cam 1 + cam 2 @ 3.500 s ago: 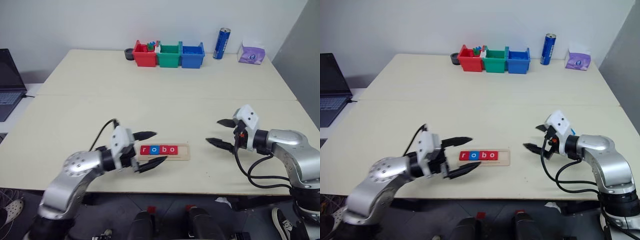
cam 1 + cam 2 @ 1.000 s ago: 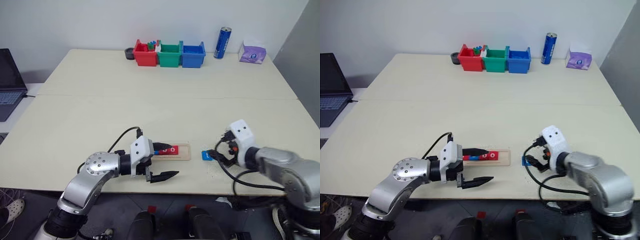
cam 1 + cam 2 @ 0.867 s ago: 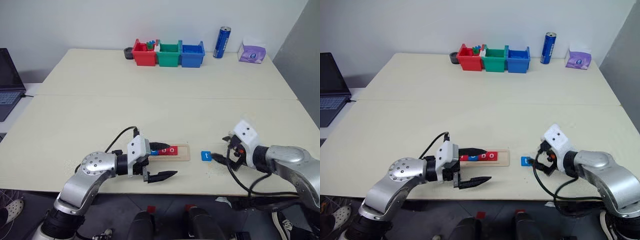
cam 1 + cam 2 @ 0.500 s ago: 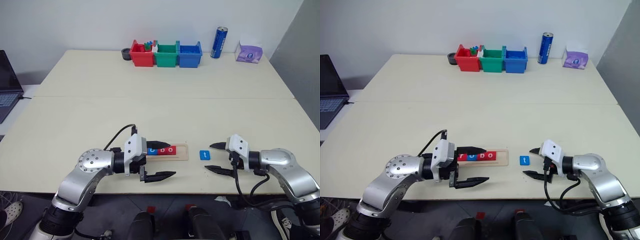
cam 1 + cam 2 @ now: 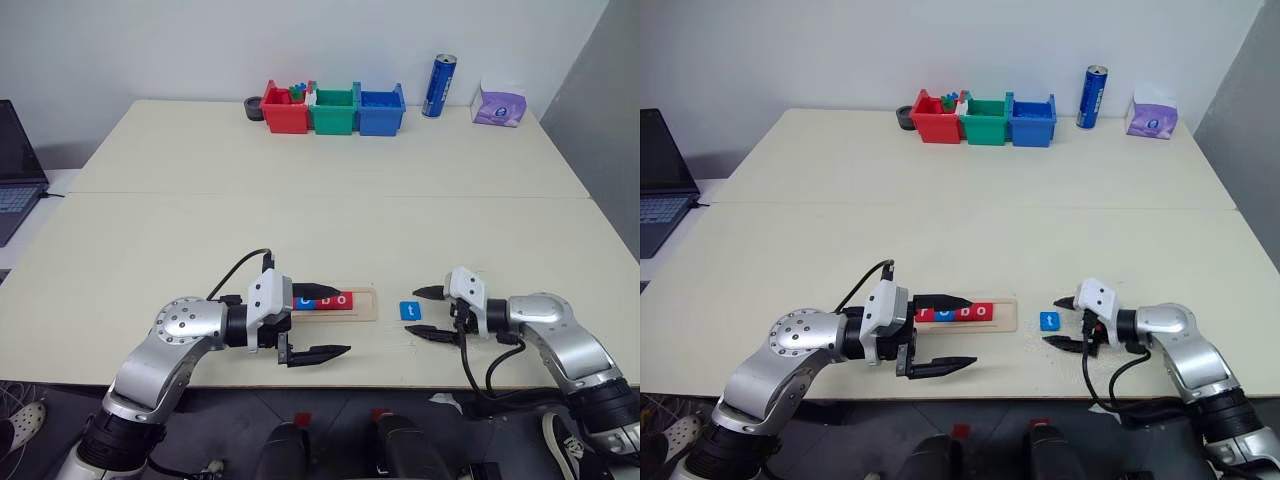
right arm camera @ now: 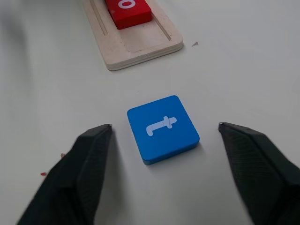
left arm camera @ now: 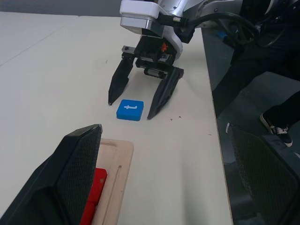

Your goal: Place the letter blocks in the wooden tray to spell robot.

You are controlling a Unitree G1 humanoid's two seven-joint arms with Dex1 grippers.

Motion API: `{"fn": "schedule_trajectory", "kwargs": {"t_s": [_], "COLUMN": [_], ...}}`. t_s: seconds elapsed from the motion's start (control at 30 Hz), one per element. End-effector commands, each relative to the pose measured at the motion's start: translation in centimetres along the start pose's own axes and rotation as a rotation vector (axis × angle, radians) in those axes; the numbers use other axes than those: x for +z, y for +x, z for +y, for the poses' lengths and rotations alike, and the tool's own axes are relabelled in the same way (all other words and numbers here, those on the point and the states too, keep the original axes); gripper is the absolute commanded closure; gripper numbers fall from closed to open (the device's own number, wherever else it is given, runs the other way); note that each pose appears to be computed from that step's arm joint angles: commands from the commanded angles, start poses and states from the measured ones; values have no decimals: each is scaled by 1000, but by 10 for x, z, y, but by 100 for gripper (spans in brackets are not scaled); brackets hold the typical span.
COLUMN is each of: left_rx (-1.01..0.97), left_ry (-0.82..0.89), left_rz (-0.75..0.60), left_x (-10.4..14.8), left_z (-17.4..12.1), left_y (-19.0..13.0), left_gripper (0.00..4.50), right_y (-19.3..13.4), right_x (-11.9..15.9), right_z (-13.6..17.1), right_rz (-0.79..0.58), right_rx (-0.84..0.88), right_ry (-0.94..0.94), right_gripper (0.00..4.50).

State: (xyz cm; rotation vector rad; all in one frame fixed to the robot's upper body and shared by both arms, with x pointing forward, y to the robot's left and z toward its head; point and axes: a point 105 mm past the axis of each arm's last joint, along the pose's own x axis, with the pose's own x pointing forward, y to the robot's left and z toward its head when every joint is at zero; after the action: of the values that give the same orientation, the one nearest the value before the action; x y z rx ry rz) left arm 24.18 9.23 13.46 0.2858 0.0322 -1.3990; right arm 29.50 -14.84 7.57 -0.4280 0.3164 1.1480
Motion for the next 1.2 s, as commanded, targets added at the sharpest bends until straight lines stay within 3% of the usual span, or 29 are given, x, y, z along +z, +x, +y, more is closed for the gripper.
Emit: {"fn": "schedule_trajectory", "kwargs": {"t_s": [0.03,0.13,0.3,0.6,1.2], "left_rx": [-4,2,27,211,309], "left_ry": [34,33,37,6,-13], "left_rz": [-8,-6,-1,50,49], "left_x": [5,4,4,-7,-5], "left_z": [0,1,3,3,-5], "left_y": [-2,-4,-9,-49,-52], "left_gripper": [0,0,0,0,0], "right_y": [-2,-3,-2,27,45], "right_x": [2,4,23,66,53], "right_z": [0,1,0,4,2], "right_rz": [-6,-6,-34,-93,-29], "right_rx": [9,14,41,144,204], "right_ry": [-12,-25,-67,-194,-275], "right_gripper": [201,306,304,304,304]}}
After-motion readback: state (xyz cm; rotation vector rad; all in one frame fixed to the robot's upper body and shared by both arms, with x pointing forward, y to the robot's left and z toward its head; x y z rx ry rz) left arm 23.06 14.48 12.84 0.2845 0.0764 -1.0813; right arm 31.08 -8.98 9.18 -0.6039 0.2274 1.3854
